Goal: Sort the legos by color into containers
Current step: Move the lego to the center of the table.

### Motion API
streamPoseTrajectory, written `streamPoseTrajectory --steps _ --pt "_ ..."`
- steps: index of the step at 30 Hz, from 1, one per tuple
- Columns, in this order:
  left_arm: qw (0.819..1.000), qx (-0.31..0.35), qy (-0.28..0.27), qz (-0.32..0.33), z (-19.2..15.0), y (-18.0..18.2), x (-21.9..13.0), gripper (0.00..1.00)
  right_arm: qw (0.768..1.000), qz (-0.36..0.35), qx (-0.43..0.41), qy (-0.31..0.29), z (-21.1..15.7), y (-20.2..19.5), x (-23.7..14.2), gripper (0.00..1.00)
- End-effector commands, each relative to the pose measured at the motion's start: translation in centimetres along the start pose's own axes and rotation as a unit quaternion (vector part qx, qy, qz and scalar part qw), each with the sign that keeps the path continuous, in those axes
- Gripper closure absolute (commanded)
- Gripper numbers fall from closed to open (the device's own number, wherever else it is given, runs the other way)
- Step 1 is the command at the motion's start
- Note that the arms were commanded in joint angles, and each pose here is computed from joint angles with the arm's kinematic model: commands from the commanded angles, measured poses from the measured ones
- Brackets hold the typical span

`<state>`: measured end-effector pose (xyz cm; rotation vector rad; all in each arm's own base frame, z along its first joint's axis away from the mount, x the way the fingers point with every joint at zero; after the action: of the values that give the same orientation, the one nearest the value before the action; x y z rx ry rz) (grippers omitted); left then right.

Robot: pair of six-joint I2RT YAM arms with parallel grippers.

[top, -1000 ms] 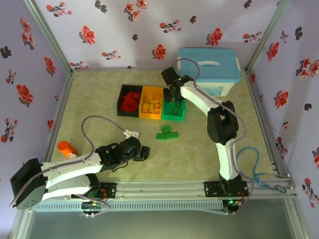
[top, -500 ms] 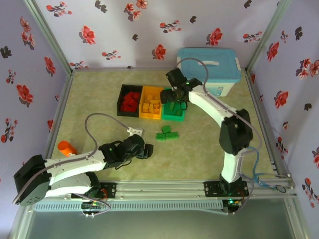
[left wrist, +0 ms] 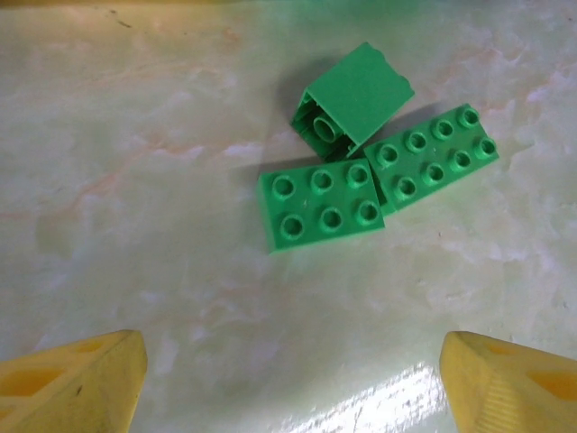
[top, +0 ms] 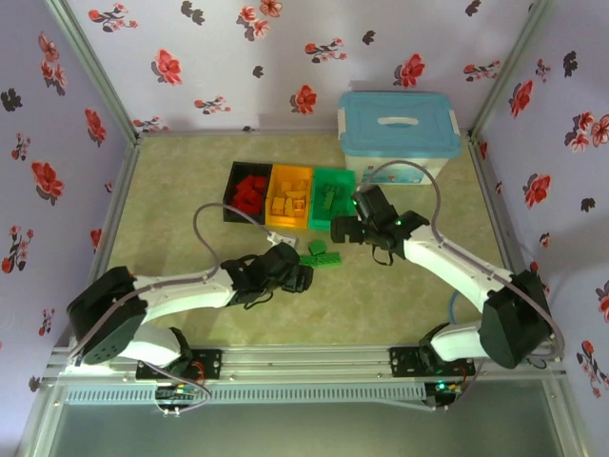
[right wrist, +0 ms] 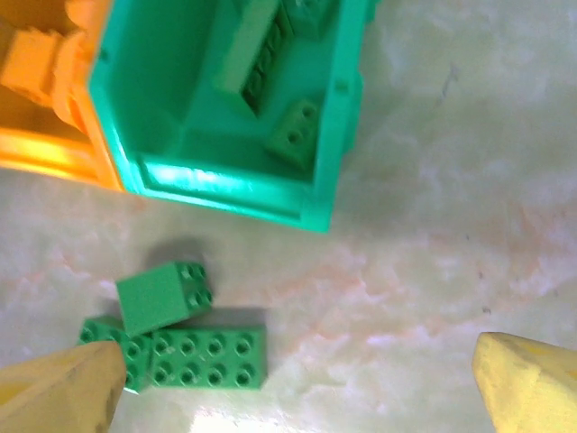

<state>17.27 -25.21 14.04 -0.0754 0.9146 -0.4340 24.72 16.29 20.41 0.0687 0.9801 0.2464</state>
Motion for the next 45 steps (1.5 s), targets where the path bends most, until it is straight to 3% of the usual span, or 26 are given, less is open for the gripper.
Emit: streamPoseTrajectory --steps 1,9,28,39,42,45 --pt "1.0 -0.009 0.004 -0.022 1.5 -0.9 1.4 0.17 0.999 -0.001 0.032 -0.026 -0.9 -0.8 -0.4 0.01" --pt "0.999 -0.014 0.033 -0.021 2.3 -1.6 4.2 0.21 0.999 -0.002 0.046 -0.028 -3.1 -1.9 -0.7 0.01" --pt "0.997 -0.03 0.066 0.019 1.6 -0.2 6.2 0.37 0.998 0.0 0.058 -0.036 -4.1 -2.6 -1.3 0.01" --pt "0.995 -0.062 0.024 0.07 1.7 2.2 3.8 0.47 0.997 0.01 0.069 -0.035 -4.1 -2.5 -1.3 0.01" --pt "0.996 -0.061 0.016 0.067 1.9 2.2 3.2 0.45 0.997 0.013 0.071 -0.036 -4.1 -2.4 -1.2 0.01" --pt "0.997 -0.044 0.017 0.063 2.3 1.6 2.9 0.32 0.997 0.015 0.073 -0.037 -4.0 -2.3 -1.3 0.01"
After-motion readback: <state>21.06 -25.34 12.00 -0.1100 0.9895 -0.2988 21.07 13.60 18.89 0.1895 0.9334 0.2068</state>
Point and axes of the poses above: each hand's point on the last joint's axis, 136 mm out from that joint toward the fingers, its own x axis out along the fingers, its own y axis along the line the jaws close on, z = x × y, the point moved 9 cm from there along -x, back along the fingers, and after that the axes turned 2 degrees about -x, right-handed, at the moved point
